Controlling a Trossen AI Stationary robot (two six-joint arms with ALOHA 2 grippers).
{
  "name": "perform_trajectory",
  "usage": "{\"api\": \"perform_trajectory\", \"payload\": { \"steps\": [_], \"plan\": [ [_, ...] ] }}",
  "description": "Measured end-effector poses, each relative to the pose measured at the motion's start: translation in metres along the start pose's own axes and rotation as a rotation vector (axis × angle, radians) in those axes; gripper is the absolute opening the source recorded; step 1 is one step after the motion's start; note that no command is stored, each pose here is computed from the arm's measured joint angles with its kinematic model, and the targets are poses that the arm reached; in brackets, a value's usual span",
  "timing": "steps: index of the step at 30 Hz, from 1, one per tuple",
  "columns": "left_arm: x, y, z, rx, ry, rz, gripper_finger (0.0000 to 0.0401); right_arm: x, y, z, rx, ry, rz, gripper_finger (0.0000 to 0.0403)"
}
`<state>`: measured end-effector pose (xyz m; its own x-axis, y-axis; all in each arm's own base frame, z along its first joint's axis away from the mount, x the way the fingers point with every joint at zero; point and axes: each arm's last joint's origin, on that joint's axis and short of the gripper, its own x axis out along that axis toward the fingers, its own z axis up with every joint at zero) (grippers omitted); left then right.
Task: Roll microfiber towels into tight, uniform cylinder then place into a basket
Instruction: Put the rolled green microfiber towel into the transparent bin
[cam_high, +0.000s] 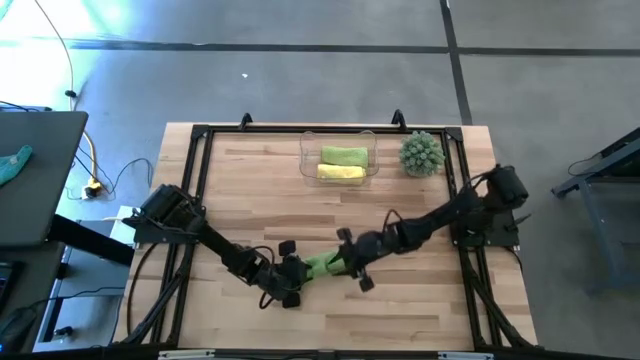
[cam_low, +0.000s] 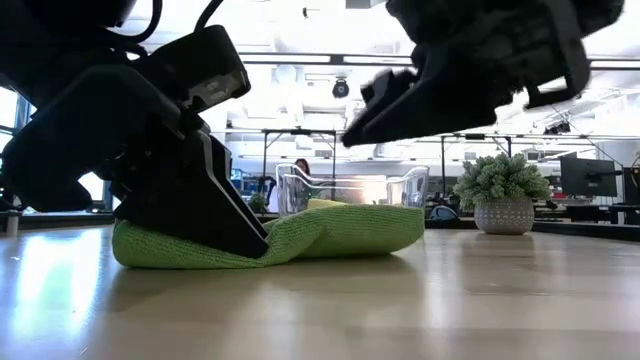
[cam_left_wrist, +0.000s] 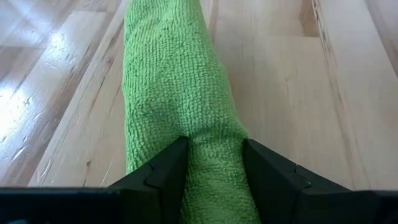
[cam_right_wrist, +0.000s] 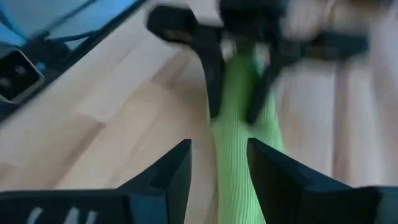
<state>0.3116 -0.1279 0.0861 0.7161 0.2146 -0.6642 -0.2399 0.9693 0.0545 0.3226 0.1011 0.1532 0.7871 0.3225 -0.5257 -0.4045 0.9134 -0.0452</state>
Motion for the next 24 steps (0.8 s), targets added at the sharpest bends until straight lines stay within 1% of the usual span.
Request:
{"api": "perform_trajectory", "payload": {
  "steps": [2,4,7,11,15,17,20,23,24],
  "plan": [
    [0.0,0.0,0.0,0.0,0.001,-0.001,0.015,0.007,0.009,0.0,-0.126,-0.031,-0.056,0.015],
    [0.0,0.0,0.0,-0.001,0.001,-0.001,0.015,0.014,0.013,-0.001,-0.161,-0.055,-0.089,0.015],
    [0.0,0.0,0.0,-0.002,0.001,-0.002,0.015,0.026,0.01,-0.001,-0.13,-0.064,-0.104,0.0164],
    [0.0,0.0,0.0,-0.007,-0.001,-0.001,0.015,0.048,0.004,-0.003,-0.095,-0.032,-0.111,0.0206],
    [0.0,0.0,-0.001,-0.033,0.0,-0.001,0.015,0.062,-0.001,-0.008,-0.054,0.099,-0.107,0.0242],
    [0.0,0.0,-0.001,-0.037,0.0,-0.001,0.015,0.066,-0.006,-0.01,-0.017,0.157,-0.131,0.025],
    [0.0,0.0,-0.001,-0.037,0.0,-0.001,0.015,0.071,-0.014,-0.012,0.012,0.179,-0.175,0.0252],
    [0.0,0.0,0.0,-0.039,-0.003,-0.003,0.015,0.075,-0.02,-0.017,0.047,0.19,-0.186,0.0252],
    [-0.001,0.0,0.0,-0.04,-0.004,-0.003,0.015,0.076,-0.022,-0.018,0.076,0.189,-0.185,0.0252]
  ]
}}
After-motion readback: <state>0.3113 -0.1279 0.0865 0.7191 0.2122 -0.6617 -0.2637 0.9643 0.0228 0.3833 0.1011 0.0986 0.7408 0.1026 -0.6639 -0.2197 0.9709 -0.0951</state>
